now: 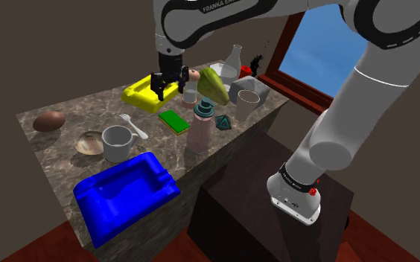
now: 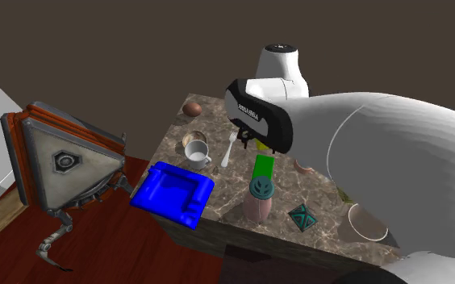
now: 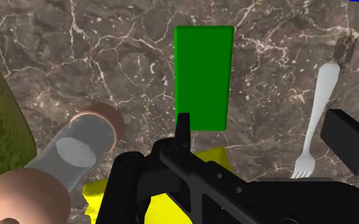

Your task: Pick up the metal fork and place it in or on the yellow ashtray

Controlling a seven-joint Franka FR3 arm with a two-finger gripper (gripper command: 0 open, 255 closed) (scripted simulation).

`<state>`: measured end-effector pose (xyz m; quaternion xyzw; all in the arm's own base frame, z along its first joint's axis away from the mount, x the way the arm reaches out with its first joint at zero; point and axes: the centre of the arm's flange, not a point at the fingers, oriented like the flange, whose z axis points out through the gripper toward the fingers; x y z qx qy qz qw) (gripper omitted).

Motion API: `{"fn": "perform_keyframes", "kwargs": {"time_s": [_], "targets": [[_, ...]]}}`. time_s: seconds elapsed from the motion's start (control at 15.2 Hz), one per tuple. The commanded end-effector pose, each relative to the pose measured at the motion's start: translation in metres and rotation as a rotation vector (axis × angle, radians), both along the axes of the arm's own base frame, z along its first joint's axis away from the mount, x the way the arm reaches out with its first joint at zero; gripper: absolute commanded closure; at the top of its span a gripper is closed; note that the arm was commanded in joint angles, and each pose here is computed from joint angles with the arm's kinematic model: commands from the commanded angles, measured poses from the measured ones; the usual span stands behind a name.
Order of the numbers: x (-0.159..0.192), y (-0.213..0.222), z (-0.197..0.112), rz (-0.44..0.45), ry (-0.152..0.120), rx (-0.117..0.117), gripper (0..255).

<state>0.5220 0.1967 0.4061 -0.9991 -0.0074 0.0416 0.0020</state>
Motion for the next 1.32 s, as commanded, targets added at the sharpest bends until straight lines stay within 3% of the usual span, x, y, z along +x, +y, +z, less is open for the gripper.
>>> {"fn": "perform_keyframes", "kwargs": {"time_s": [0.0,0.73,1.25], "targets": [[0.013,0.017,-0.014,0.000,0.010,0.001,0],[0.088,0.115,-0.098,0.003,0.060,0.006,0],[0.086,0.120,-0.139,0.003,0.063,0.006,0]]}}
